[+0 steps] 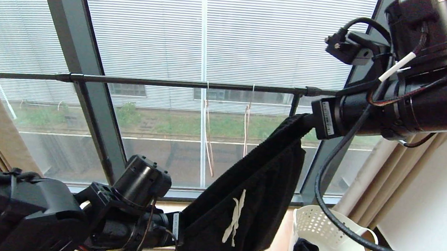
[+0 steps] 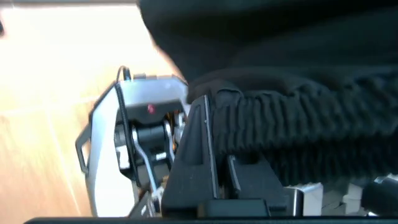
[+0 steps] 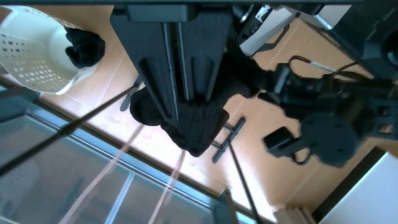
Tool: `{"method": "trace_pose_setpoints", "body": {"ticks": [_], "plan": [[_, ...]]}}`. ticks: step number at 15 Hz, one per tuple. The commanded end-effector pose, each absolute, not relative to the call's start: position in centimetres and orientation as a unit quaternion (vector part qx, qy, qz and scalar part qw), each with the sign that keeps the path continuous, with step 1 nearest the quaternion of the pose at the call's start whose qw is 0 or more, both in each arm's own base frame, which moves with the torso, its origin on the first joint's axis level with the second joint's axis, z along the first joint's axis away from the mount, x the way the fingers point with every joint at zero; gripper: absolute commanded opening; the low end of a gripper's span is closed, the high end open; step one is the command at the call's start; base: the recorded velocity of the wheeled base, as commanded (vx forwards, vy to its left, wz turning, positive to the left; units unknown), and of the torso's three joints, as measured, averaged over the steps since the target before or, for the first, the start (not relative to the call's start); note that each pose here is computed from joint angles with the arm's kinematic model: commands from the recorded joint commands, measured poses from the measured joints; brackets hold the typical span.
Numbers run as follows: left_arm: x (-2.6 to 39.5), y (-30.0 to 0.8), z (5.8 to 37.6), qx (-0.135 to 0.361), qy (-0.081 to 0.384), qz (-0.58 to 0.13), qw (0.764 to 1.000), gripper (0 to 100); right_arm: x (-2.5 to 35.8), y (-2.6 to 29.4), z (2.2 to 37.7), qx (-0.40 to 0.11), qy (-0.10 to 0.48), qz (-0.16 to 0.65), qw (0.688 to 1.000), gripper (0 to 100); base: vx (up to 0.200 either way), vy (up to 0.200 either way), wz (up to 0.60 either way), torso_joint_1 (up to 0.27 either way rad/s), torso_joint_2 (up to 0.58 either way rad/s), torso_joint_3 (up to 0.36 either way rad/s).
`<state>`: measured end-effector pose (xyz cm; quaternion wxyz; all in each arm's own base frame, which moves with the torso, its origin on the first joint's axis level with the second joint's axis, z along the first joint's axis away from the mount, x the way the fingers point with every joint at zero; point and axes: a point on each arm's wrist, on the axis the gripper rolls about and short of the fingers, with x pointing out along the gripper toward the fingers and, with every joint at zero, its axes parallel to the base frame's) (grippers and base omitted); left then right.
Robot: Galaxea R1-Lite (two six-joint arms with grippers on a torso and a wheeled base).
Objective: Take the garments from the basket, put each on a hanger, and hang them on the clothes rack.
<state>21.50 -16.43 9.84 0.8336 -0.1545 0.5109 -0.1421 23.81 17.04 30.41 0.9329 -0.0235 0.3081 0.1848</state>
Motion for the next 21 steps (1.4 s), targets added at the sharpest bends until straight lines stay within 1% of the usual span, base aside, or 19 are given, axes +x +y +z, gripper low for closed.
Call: {"method": "trace_pose_setpoints", "body": {"ticks": [1, 2, 4, 7, 8, 11, 14, 16, 17, 18, 19, 21], "plan": [[21.4, -14.7, 12.7, -0.160, 0.462, -0.153, 0.859, 0, 23.9, 14.8, 30.2, -0.015, 0.313, 0.153, 0.937, 0, 0.000, 0.000, 0.00, 0.000, 0.00, 0.000], [22.4, -14.1, 13.9, -0.146, 0.435, -0.156, 0.875, 0, 23.9, 14.7, 29.5, -0.019, 0.325, 0.150, 0.933, 0, 0.000, 0.000, 0.00, 0.000, 0.00, 0.000], [23.7, -14.1, 16.2, -0.122, 0.413, -0.145, 0.891, 0, 24.1, 14.8, 28.2, -0.024, 0.337, 0.148, 0.930, 0, 0.000, 0.000, 0.00, 0.000, 0.00, 0.000], [24.6, -14.2, 19.4, -0.095, 0.414, -0.144, 0.894, 0, 24.3, 15.0, 25.9, -0.026, 0.339, 0.148, 0.929, 0, 0.000, 0.000, 0.00, 0.000, 0.00, 0.000], [24.9, -14.4, 20.5, -0.081, 0.415, -0.148, 0.894, 0, 24.5, 15.1, 24.9, -0.038, 0.339, 0.152, 0.928, 0, 0.000, 0.000, 0.00, 0.000, 0.00, 0.000], [25.3, -14.5, 21.6, -0.039, 0.408, -0.151, 0.900, 0, 24.3, 15.0, 24.6, -0.051, 0.334, 0.157, 0.928, 0, 0.000, 0.000, 0.00, 0.000, 0.00, 0.000], [26.6, -15.3, 23.0, -0.022, 0.393, -0.147, 0.907, 0, 23.8, 14.8, 24.8, -0.049, 0.330, 0.159, 0.929, 0, 0.000, 0.000, 0.00, 0.000, 0.00, 0.000], [27.2, -15.8, 24.1, -0.021, 0.394, -0.149, 0.907, 0, 22.9, 14.3, 25.3, -0.047, 0.323, 0.163, 0.931, 0, 0.000, 0.000, 0.00, 0.000, 0.00, 0.000], [27.6, -16.1, 24.4, -0.021, 0.392, -0.149, 0.907, 0, 21.9, 14.0, 25.3, -0.051, 0.323, 0.168, 0.930, 0, 0.000, 0.000, 0.00, 0.000, 0.00, 0.000], [27.7, -16.2, 24.4, -0.021, 0.392, -0.149, 0.908, 0, 21.7, 14.0, 25.3, -0.052, 0.323, 0.170, 0.929, 0, 0.000, 0.000, 0.00, 0.000, 0.00, 0.000], [29.2, -17.0, 24.6, -0.020, 0.384, -0.152, 0.911, 0, 18.9, 13.4, 24.3, -0.089, 0.330, 0.197, 0.919, 0, 0.000, 0.000, 0.00, 0.000, 0.00, 0.000], [30.6, -17.9, 25.4, -0.015, 0.364, -0.163, 0.917, 0, 16.4, 13.3, 23.7, -0.128, 0.325, 0.241, 0.905, 0, 0.000, 0.000, 0.00, 0.000, 0.00, 0.000]]}}
